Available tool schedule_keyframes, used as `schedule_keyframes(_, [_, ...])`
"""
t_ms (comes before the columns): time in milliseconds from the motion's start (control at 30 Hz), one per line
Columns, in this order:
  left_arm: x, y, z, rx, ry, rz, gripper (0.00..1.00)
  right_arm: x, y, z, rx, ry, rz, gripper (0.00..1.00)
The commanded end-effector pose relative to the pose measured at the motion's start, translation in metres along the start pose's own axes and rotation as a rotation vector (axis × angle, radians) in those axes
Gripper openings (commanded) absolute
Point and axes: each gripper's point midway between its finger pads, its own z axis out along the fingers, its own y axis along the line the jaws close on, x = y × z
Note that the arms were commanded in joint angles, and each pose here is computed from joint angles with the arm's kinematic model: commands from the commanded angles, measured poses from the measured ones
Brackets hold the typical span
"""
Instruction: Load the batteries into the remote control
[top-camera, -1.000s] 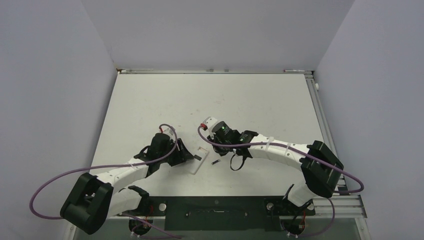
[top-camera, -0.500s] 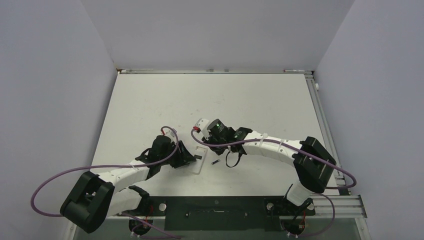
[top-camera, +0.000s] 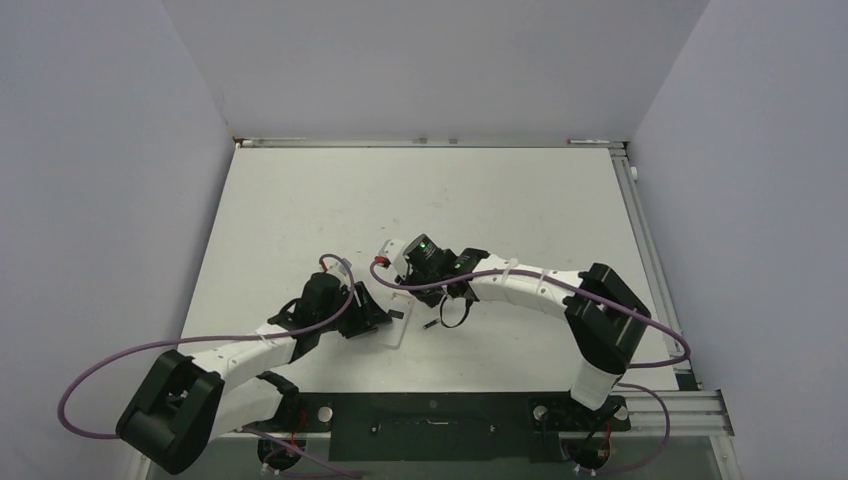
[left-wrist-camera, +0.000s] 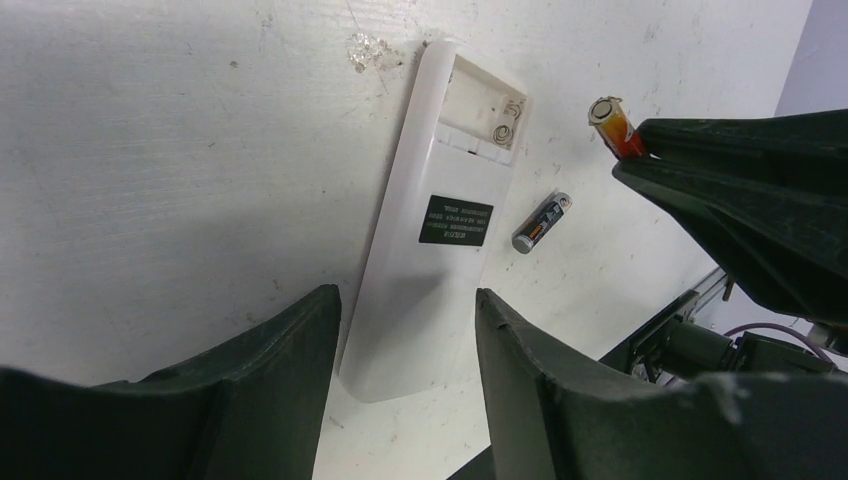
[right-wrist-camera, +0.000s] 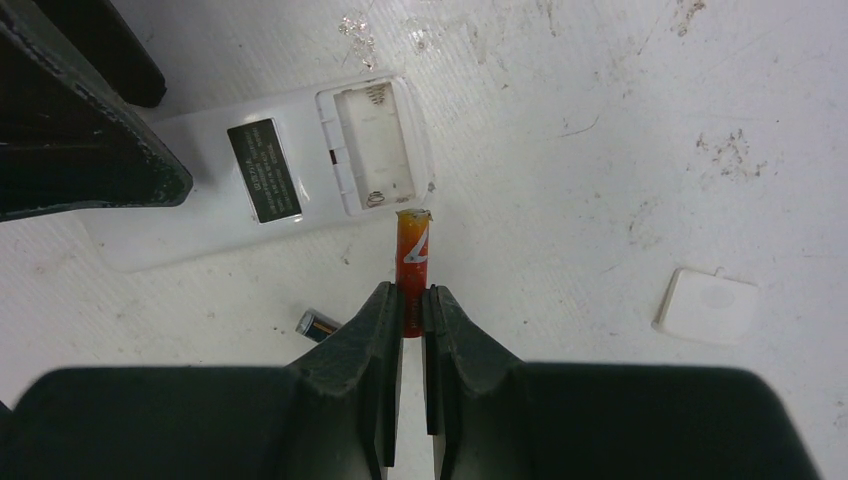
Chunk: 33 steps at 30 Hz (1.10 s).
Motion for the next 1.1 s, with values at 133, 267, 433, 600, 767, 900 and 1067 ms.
schedule_keyframes(133, [-0.021, -0.005, -0.014, -0.027, -0.106, 0.029, 0.54, -0.024, 0.001, 0.003, -0.039, -0.038, -0.066, 0.1])
schedule_keyframes(267, [-0.024, 0.003, -0.022, -0.065, -0.139, 0.019, 0.56, -0.025, 0.0, 0.008, -0.047, -0.011, -0.09, 0.1])
schedule_keyframes(433, [-0.03, 0.007, -0.031, -0.083, -0.189, 0.001, 0.61, -0.028, 0.002, 0.013, -0.076, 0.005, -0.117, 0.11])
schedule_keyframes(600, [-0.03, 0.004, -0.039, -0.059, -0.208, -0.028, 0.63, -0.025, -0.003, 0.018, -0.091, 0.051, -0.14, 0.11])
schedule_keyframes(767, [-0.031, 0.006, -0.045, -0.06, -0.232, -0.042, 0.66, -0.024, -0.004, 0.023, -0.111, 0.072, -0.151, 0.11])
schedule_keyframes(900, [-0.032, 0.006, -0.047, -0.059, -0.239, -0.042, 0.67, -0.018, -0.003, 0.028, -0.124, 0.101, -0.155, 0.11])
schedule_keyframes(1067, [-0.03, 0.008, -0.046, -0.061, -0.235, -0.045, 0.68, -0.017, 0.001, 0.031, -0.14, 0.104, -0.158, 0.11])
